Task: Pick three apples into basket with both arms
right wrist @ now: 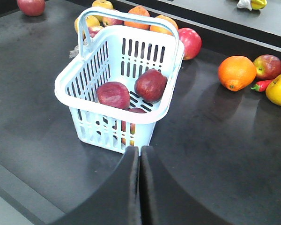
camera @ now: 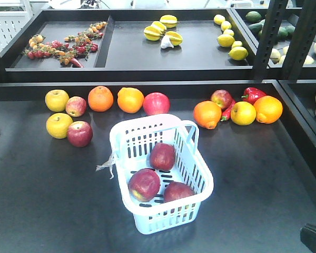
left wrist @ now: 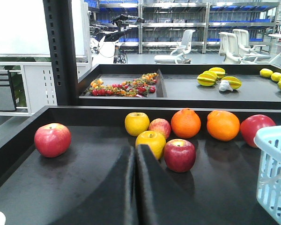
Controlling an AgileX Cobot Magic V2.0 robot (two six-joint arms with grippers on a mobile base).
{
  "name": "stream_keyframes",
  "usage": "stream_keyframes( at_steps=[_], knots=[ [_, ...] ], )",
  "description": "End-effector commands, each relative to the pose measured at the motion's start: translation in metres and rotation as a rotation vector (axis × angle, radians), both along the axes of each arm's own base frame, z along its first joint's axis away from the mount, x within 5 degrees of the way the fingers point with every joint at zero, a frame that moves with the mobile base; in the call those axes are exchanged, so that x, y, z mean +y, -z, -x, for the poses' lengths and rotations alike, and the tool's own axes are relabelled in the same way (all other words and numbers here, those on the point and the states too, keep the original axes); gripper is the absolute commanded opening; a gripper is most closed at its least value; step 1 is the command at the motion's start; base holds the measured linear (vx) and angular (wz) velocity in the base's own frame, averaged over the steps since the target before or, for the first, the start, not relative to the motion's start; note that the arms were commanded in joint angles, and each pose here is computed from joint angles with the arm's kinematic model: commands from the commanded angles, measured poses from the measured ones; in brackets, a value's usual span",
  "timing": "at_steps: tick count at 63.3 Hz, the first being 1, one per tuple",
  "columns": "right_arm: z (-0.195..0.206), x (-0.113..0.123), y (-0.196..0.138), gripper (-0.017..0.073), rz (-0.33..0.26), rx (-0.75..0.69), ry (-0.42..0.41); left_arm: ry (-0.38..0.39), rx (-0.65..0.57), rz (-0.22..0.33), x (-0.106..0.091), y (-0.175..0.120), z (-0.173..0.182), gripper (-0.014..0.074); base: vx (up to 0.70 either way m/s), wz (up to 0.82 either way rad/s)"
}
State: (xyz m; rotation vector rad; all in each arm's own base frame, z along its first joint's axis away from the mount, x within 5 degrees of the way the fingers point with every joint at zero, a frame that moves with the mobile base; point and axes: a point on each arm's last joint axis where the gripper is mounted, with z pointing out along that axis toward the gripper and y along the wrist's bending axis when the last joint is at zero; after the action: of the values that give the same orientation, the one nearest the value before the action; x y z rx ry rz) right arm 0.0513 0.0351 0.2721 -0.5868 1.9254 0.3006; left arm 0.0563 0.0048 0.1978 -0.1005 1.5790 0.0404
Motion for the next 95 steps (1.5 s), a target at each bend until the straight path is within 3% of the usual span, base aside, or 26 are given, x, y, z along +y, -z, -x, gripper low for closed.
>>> stream_keyframes(
  at_steps=[1,37,51,57,70,89,95],
  knots=[
    [-0.003,0.0,-0.013,-0.0001,-0.037,-0.07,0.016,-0.005,-0.059,0.004,0.0,0.001,0.0,-0.0006,0.0,0.0],
    [-0.005,-0.003,-0.015,-0.0001,-0.005,-0.117,0.037,-0.005,-0.059,0.004,0.0,0.001,0.0,-0.0006,0.0,0.0],
    [-0.009,-0.009,-0.011,-0.0001,0.026,-0.126,0.133,-0.005,-0.059,0.004,0.0,0.001,0.0,-0.0006,0.0,0.0],
    [-0.011,-0.011,0.01,-0.0001,-0.025,-0.123,0.187,-0.005,-0.059,0.004,0.0,0.001,0.0,-0.0006,0.0,0.0],
    [-0.006,-0.017,0.053,-0.0001,-0.23,-0.21,0.285,-0.005,-0.059,0.004,0.0,0.001,0.0,-0.0006,0.0,0.0],
    [-0.003,-0.02,0.083,-0.0001,-0.291,-0.296,0.313,-0.005,-0.059,0.004,0.0,0.001,0.0,-0.0006,0.0,0.0],
    [-0.003,-0.021,0.082,-0.0001,-0.27,-0.31,0.312,-0.005,-0.059,0.004,0.0,0.001,0.0,-0.0006,0.0,0.0]
  ],
)
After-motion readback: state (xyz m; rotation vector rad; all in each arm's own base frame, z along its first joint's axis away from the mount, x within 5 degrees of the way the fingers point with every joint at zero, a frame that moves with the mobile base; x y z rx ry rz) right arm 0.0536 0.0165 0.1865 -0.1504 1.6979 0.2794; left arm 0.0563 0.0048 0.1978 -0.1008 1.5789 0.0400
